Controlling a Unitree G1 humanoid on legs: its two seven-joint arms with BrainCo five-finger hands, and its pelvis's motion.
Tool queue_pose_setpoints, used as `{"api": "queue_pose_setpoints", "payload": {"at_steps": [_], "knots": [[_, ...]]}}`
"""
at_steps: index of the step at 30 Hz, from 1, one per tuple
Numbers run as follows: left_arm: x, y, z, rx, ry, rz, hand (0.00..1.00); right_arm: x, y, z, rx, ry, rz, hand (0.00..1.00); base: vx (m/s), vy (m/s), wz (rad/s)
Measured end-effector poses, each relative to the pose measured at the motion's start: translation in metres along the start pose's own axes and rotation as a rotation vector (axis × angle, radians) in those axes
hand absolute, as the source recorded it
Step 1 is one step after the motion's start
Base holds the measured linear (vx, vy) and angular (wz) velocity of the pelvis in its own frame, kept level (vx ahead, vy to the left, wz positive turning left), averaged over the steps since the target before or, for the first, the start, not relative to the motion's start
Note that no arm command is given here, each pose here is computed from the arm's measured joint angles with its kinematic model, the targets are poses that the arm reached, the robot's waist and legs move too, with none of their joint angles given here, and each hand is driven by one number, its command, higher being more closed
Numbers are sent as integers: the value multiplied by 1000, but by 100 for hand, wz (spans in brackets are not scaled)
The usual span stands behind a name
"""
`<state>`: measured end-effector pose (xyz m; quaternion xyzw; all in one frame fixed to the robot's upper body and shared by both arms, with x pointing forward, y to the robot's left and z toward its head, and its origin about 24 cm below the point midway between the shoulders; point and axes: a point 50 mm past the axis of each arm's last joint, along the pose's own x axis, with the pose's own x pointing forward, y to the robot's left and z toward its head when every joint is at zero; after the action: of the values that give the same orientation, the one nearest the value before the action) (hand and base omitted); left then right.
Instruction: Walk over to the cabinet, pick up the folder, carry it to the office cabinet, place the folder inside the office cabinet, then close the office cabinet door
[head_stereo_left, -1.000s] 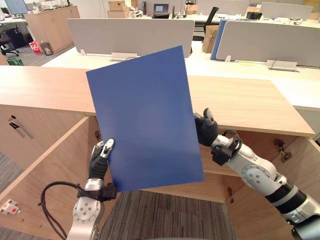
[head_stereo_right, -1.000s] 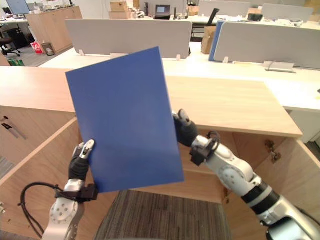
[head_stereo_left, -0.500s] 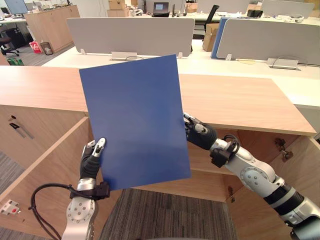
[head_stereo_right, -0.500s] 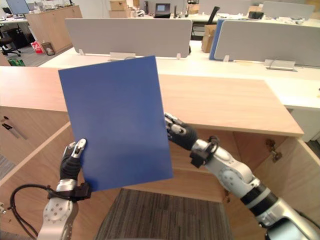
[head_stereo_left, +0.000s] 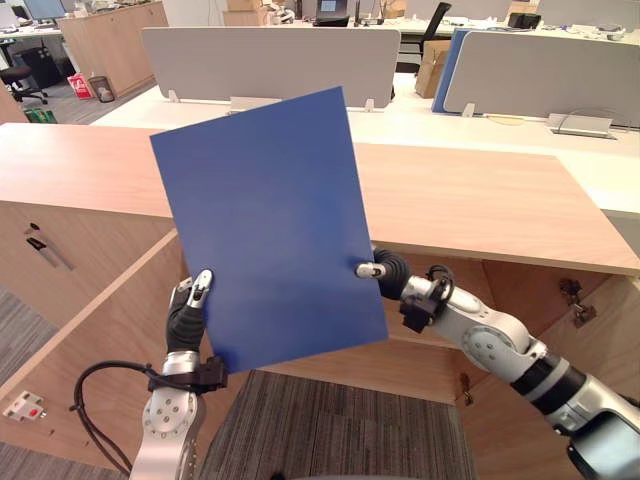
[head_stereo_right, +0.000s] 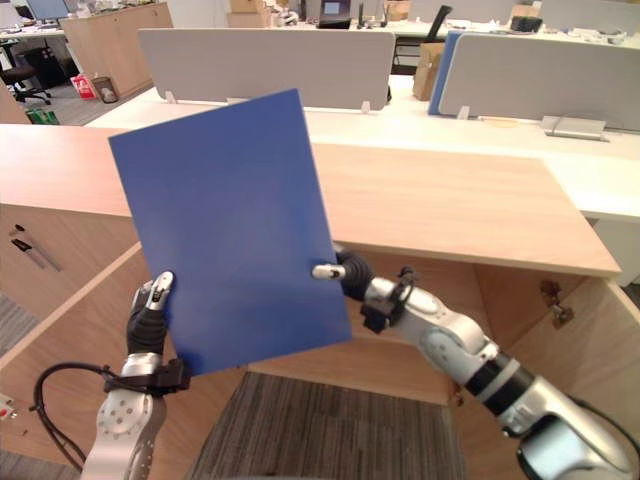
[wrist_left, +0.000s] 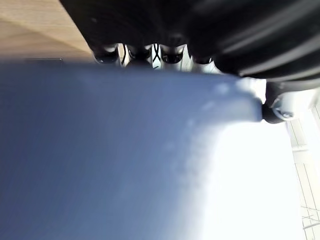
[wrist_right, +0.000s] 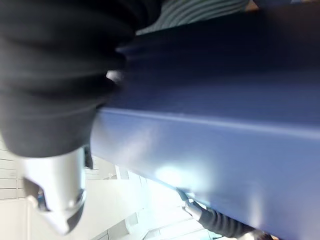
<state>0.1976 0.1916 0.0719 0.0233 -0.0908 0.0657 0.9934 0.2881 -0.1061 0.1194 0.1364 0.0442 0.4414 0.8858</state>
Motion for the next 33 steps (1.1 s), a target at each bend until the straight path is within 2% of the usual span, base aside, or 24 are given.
{"api": "queue_pose_setpoints", "payload": {"at_steps": [1,5,11,12,17,21,26,31,33], "knots": [[0,0,-3,-12,15,4,100,4,-1,0,6,-4,-14,100,0,0,0],[-1,2,-8,-27,41,28,100,16,-3,0,1,-3,-43,100,0,0,0],[-2,2,-7,-30,31,31,100,29,-3,19,-177,-12,-57,100,0,0,0],[-2,2,-7,-30,30,31,0,30,-4,21,-227,-8,-64,100,0,0,0],[-15,-8,-16,-43,91,-13,0,33,-3,28,-477,-28,-95,100,0,0,0],[-24,-9,-22,-50,136,-24,0,38,4,32,-590,-53,-76,100,0,0,0],[-35,-14,-51,-239,292,-80,0,41,9,24,-682,-14,-28,100,0,0,-3],[-68,-24,-112,-518,647,-165,0,37,11,-1,-835,97,-3,100,-16,6,-14],[-78,-24,-126,-539,724,-140,0,36,16,-5,-920,93,-10,100,-38,9,-22]]}}
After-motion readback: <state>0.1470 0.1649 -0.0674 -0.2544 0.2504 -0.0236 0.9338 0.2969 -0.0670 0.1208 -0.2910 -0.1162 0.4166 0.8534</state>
